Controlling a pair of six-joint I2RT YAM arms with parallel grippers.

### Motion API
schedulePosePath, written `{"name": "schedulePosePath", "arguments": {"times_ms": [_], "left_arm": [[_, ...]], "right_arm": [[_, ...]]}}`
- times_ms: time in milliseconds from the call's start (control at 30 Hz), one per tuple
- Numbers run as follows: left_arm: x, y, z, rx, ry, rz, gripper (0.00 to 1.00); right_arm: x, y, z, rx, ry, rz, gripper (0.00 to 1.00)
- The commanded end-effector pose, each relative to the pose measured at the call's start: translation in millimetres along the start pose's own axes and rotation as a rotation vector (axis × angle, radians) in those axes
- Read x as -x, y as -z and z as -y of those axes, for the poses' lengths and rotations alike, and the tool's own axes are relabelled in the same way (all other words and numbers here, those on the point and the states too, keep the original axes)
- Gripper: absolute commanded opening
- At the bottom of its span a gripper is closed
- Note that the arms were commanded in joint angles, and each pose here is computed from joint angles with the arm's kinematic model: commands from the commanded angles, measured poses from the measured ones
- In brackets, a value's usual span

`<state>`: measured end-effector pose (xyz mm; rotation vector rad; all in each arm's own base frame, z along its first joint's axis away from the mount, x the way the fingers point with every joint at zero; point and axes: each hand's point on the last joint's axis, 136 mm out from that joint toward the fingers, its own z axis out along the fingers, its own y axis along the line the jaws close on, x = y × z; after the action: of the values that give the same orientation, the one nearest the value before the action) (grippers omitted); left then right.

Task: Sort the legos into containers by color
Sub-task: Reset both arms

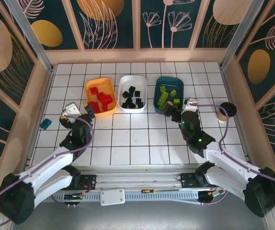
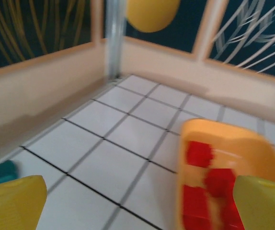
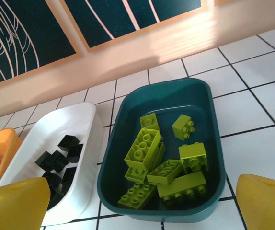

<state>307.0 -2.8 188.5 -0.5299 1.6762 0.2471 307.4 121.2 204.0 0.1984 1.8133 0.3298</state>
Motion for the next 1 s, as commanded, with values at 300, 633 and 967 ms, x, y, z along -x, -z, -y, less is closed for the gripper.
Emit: {"name": "schedulePosePath", "arguments": {"times_ms": [300,633,967], "left_arm": [[-11,-54,-27,0.010,-0.118,0.115,0.99],[-24,-70,-4,-0.125,-0.159,0.121,0.99],[-35,-77,-10,-0.202,-0.097,0.092,0.99]], "right_arm": [[17,4,21,-0.062,0.028,0.095,0.99],[10,5,29,-0.063,0.129,0.107,0.99],[28,11,74,-0.204,0.120,0.220,0.99]]}}
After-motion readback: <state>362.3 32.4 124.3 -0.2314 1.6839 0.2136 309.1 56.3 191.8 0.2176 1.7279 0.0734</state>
